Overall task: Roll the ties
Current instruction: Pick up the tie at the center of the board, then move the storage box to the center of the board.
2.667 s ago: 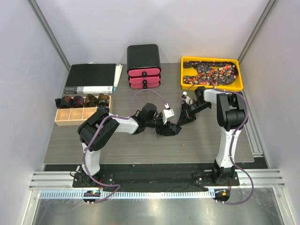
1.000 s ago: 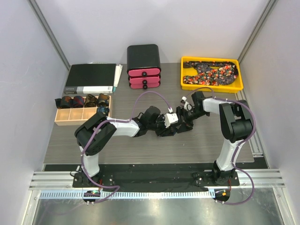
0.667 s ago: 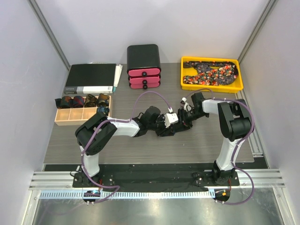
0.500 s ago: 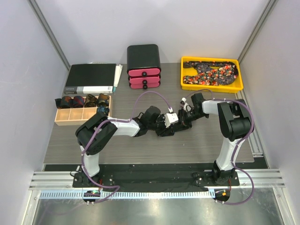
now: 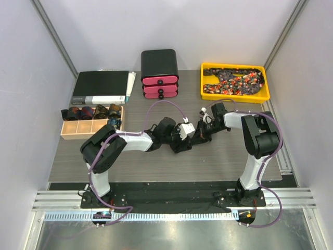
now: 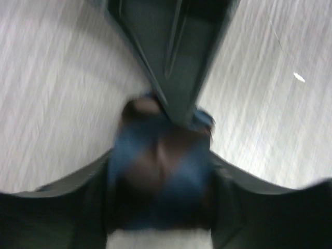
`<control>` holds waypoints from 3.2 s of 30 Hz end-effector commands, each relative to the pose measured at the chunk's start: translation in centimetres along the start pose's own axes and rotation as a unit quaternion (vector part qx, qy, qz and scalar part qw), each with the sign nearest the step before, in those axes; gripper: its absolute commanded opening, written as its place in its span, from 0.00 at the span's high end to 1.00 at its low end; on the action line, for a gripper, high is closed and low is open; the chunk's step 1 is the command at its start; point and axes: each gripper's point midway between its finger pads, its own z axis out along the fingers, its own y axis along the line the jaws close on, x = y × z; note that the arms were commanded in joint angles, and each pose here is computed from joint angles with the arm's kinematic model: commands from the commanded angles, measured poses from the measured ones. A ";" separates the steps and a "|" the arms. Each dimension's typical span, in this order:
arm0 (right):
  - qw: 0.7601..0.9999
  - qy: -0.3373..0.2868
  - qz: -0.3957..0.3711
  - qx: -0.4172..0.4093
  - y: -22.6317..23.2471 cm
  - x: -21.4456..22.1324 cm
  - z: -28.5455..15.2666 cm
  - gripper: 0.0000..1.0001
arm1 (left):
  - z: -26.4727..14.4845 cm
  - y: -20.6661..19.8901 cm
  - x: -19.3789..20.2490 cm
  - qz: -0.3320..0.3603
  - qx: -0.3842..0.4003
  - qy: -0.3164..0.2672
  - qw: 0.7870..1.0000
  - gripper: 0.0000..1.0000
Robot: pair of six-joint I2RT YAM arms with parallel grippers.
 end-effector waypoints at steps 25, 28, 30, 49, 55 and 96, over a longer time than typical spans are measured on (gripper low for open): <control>0.990 -0.110 -0.081 -0.038 8.6 -3.8 -2.7 0.99 | -19.1 6.3 -2.0 -0.400 -0.119 -0.057 0.907 0.00; 0.986 -0.117 -0.107 -0.047 10.6 -4.1 -2.6 0.99 | -22.1 8.2 -1.7 -0.411 -0.168 -0.085 0.892 0.00; 0.984 -0.119 -0.125 -0.051 12.2 -4.3 -2.2 0.99 | -24.6 9.5 0.3 -0.414 -0.237 -0.045 0.878 0.00; 0.972 -0.118 -0.189 -0.075 18.7 -5.3 0.7 0.99 | -46.6 21.1 22.5 -0.443 -0.430 0.185 0.765 0.41; 0.971 -0.119 -0.196 -0.070 18.9 -5.2 0.3 0.99 | -45.7 23.0 25.9 -0.456 -0.442 0.198 0.746 0.46; 0.976 -0.169 -0.136 0.016 11.9 -5.1 -9.5 0.99 | -29.6 19.4 15.2 -0.455 -0.420 0.103 0.778 1.00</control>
